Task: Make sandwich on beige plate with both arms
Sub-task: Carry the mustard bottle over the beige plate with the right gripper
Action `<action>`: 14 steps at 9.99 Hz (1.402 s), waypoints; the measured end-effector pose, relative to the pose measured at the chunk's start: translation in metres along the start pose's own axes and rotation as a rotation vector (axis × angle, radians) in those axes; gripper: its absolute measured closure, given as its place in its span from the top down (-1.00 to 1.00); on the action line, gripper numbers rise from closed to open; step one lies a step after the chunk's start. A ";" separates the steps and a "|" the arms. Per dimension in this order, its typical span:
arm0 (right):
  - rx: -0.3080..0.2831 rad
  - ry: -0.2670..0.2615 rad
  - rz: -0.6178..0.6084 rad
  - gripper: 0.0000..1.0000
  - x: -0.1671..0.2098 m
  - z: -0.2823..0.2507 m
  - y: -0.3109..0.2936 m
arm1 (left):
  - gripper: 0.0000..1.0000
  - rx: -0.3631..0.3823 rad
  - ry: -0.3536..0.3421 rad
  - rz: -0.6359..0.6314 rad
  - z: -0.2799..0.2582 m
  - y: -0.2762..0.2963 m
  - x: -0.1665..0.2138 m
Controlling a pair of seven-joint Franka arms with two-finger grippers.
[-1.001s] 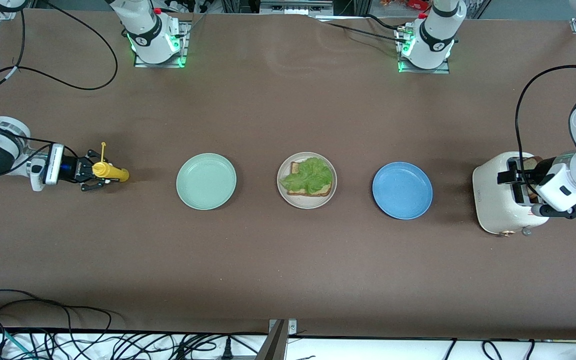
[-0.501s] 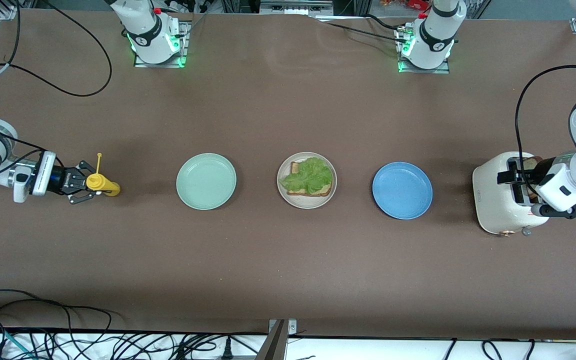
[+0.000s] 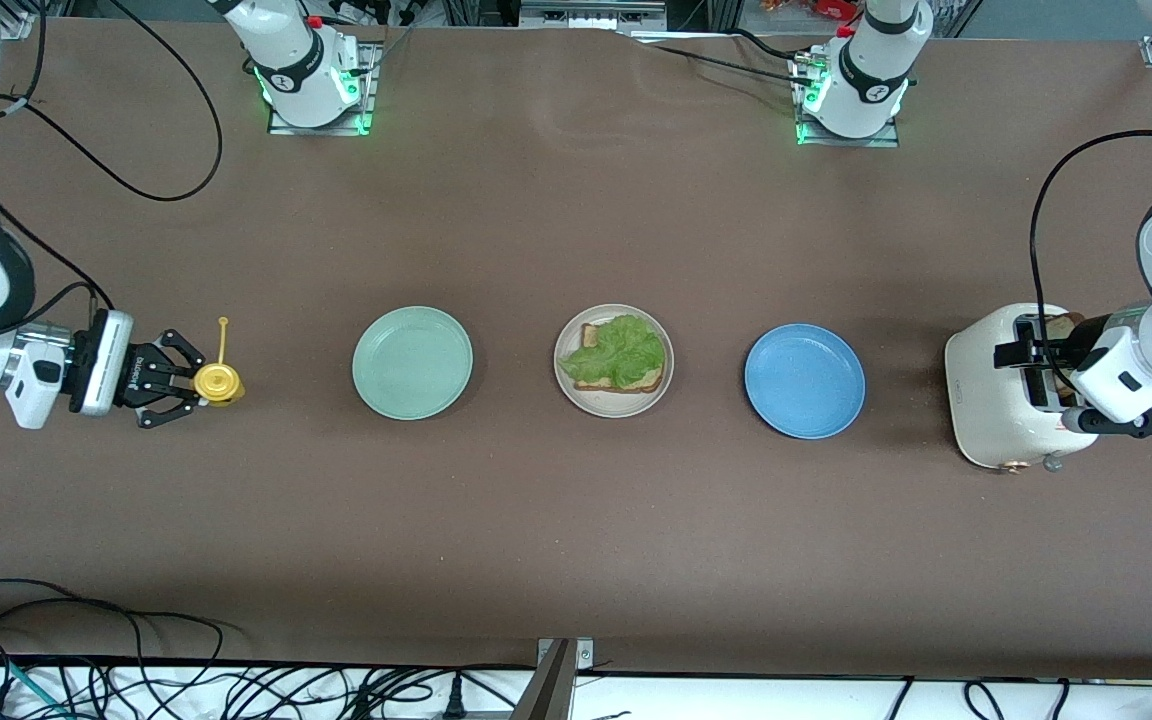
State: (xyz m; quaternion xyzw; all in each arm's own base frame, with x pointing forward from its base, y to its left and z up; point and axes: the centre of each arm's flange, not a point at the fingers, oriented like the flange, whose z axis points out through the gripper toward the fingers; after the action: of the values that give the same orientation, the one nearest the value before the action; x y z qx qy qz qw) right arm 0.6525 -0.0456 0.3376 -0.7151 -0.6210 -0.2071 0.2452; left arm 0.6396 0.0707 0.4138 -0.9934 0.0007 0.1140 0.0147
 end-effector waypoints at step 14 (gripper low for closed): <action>-0.404 -0.877 0.038 -0.66 0.357 0.166 -0.131 | 1.00 0.000 -0.001 0.000 0.000 0.001 0.000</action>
State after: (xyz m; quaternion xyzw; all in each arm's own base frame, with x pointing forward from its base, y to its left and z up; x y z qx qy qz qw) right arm 0.5729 0.3501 0.4329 -0.7796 -0.5999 0.0020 -0.1798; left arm 0.6397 0.0701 0.4134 -0.9933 0.0008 0.1144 0.0147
